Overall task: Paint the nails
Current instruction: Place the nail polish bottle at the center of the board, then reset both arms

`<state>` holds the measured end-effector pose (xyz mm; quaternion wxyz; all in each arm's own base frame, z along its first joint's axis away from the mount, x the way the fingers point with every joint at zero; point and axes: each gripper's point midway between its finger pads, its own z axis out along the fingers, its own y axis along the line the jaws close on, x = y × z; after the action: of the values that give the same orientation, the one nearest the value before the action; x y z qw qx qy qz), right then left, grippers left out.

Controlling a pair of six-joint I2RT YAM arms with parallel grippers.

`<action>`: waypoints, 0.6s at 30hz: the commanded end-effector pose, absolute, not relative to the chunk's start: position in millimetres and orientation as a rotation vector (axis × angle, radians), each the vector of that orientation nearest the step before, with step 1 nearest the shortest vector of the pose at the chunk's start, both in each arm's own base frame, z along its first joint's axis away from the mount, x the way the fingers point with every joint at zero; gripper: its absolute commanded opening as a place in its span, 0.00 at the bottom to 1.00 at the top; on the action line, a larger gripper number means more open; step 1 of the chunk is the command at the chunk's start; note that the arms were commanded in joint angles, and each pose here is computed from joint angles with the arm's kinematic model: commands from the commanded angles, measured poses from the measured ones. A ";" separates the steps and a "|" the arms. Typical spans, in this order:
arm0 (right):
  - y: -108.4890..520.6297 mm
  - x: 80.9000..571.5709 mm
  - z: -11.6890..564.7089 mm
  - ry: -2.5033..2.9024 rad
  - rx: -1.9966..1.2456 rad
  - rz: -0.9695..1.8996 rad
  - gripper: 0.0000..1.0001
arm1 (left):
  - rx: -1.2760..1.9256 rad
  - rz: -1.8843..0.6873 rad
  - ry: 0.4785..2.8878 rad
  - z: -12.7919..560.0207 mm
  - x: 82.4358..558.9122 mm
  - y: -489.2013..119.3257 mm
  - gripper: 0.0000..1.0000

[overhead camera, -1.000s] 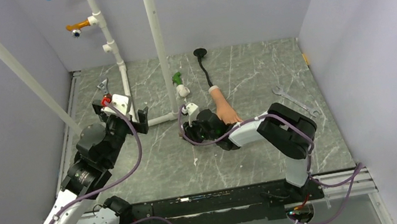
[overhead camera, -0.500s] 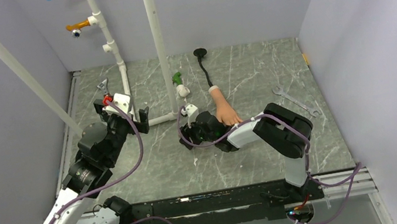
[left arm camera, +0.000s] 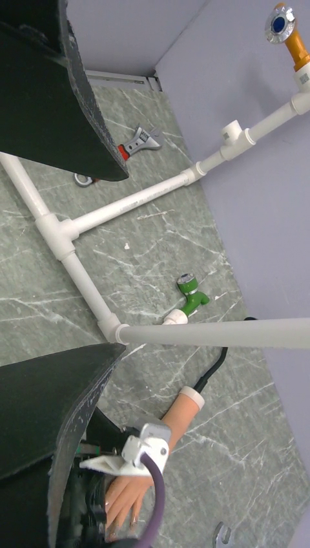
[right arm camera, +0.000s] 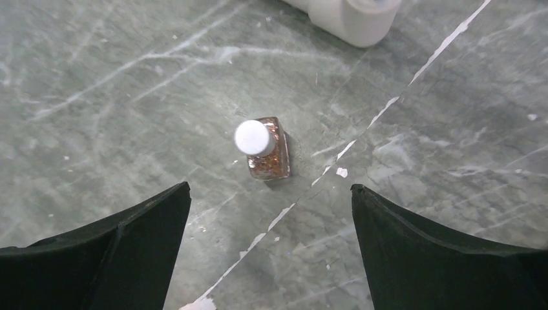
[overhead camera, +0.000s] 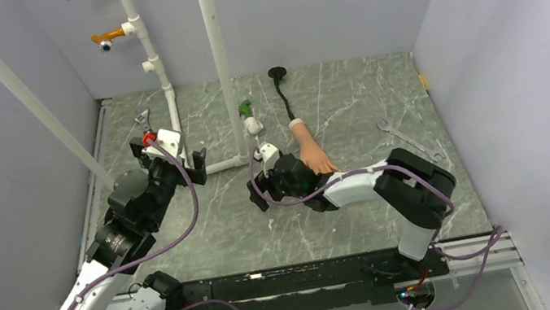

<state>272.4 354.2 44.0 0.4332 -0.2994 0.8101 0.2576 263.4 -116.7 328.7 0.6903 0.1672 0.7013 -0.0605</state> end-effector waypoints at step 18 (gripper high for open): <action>285.9 234.7 194.7 1.767 -0.547 0.682 1.00 | 0.367 -0.153 1.517 345.6 263.3 -118.3 0.99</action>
<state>248.7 297.2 192.7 0.5546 -0.2382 0.7493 0.2725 263.0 -117.7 328.9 0.6903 0.1695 0.7006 -0.0626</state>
